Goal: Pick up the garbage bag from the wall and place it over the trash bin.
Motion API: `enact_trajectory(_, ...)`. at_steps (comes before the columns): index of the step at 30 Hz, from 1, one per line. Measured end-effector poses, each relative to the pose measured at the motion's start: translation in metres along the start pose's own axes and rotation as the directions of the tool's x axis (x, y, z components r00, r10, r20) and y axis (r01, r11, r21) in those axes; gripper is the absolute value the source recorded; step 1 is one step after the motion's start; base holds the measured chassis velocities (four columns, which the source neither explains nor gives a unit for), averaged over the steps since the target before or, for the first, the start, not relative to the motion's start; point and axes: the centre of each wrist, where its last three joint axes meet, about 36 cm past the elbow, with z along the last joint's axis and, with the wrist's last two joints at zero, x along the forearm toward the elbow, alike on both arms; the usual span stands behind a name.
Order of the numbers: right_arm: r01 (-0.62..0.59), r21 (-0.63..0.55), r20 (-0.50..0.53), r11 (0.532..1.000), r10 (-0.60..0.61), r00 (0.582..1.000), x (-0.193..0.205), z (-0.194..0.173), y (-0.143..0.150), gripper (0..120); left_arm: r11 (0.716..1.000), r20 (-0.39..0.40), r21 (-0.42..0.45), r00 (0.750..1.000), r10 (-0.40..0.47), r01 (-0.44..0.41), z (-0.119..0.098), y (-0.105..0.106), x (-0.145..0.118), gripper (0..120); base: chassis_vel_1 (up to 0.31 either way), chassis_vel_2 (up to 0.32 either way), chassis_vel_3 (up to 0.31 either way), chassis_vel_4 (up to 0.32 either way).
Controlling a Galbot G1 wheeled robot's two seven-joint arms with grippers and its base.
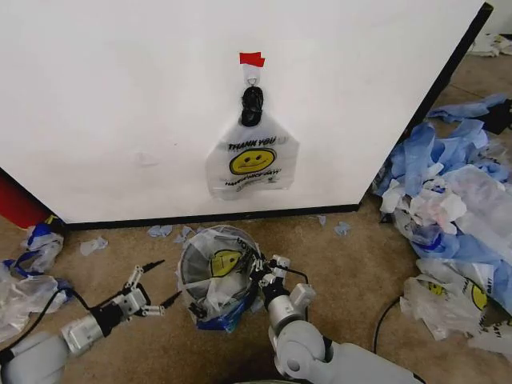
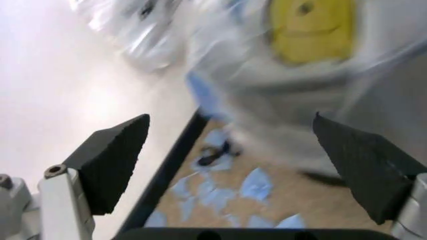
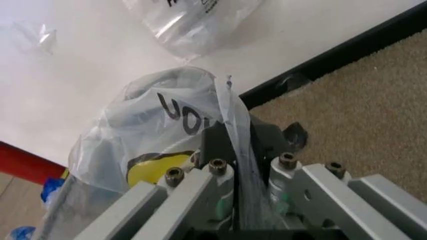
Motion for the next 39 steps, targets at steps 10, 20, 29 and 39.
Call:
enact_trajectory(10, 0.001, -0.001, -0.001, 1.0, -0.001, 1.0, 0.0, 0.005, -0.001, 1, 0.995, -0.035, -0.002, 0.995, -0.098, 0.098, 0.0, 0.044, -0.005, 96, 0.0, 0.0, 0.0, 0.0)
enact_trajectory(20, 0.001, -0.003, 0.007, 1.0, -0.001, 1.0, -0.003, 0.004, -0.001, 1, 0.939, 0.028, 0.237, 0.964, -0.263, 0.249, -0.122, 0.056, -0.058, 69, 0.0, 0.0, 0.0, 0.0)
enact_trajectory(29, 0.011, -0.002, 0.015, 1.0, -0.011, 1.0, -0.005, 0.001, 0.003, 1, 0.691, -0.266, 0.651, 0.947, -0.179, 0.313, -0.246, 0.009, -0.058, 34, 0.0, 0.0, 0.0, 0.0)
enact_trajectory(39, 0.034, 0.0, 0.001, 0.999, -0.034, 0.999, -0.004, 0.005, 0.012, 1, 0.534, -0.404, 0.751, 0.91, -0.095, 0.389, -0.265, 0.008, -0.057, 3, 0.0, 0.0, 0.0, 0.0)
